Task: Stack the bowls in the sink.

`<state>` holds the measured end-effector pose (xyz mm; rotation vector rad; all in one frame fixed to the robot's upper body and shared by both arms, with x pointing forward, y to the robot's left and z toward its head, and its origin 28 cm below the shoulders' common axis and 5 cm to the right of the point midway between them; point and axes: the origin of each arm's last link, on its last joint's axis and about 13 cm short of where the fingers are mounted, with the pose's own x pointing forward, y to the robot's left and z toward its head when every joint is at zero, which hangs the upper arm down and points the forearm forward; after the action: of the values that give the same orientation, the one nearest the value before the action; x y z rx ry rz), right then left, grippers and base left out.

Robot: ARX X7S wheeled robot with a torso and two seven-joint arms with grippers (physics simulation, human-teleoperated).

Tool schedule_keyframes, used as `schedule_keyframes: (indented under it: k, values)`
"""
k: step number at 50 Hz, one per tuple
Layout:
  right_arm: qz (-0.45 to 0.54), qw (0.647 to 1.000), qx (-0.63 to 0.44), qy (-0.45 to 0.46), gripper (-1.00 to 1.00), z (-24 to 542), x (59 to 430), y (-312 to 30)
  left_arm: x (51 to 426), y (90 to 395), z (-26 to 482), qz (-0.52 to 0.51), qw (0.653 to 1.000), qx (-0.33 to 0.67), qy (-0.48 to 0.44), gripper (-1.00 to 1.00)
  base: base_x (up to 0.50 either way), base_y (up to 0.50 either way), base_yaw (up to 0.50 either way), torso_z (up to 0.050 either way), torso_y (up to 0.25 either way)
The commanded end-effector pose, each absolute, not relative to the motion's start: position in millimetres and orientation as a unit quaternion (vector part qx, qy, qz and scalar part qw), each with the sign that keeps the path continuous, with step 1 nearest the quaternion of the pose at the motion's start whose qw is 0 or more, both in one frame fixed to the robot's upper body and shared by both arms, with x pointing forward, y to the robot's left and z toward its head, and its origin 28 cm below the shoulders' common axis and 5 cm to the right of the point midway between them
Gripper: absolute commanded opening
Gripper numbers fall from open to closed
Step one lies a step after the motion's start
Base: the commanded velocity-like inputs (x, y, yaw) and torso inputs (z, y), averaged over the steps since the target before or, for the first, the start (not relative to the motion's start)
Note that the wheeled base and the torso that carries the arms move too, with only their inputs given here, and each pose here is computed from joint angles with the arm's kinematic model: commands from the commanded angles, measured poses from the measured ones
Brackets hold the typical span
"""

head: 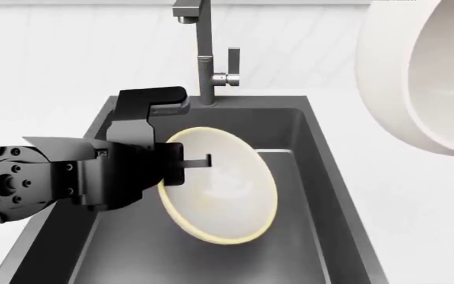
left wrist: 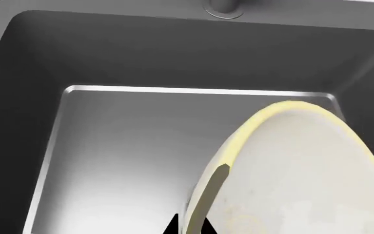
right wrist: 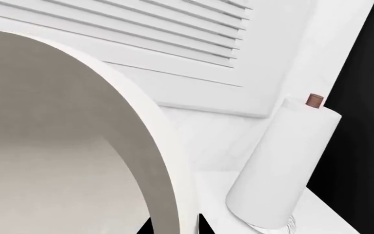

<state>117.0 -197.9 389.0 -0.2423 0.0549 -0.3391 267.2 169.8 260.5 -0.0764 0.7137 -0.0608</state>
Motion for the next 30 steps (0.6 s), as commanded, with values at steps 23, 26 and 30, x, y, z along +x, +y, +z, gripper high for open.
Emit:
schedule_keyframes:
  k: [23, 26, 30]
  values:
    - [-0.168, 0.979, -0.116, 0.021, -1.0, 390, 116, -199, 278, 161, 233, -0.039, 0.927, -0.035, 0.37, -1.0, 0.02, 0.0, 0.0, 0.0, 0.0]
    - [-0.168, 0.979, -0.116, 0.021, -1.0, 389, 116, -200, 278, 161, 230, -0.039, 0.926, -0.035, 0.373, -1.0, 0.02, 0.0, 0.0, 0.0, 0.0]
    - [-0.168, 0.979, -0.117, 0.022, -1.0, 389, 116, -200, 279, 161, 226, -0.04, 0.925, -0.034, 0.376, -1.0, 0.02, 0.0, 0.0, 0.0, 0.003]
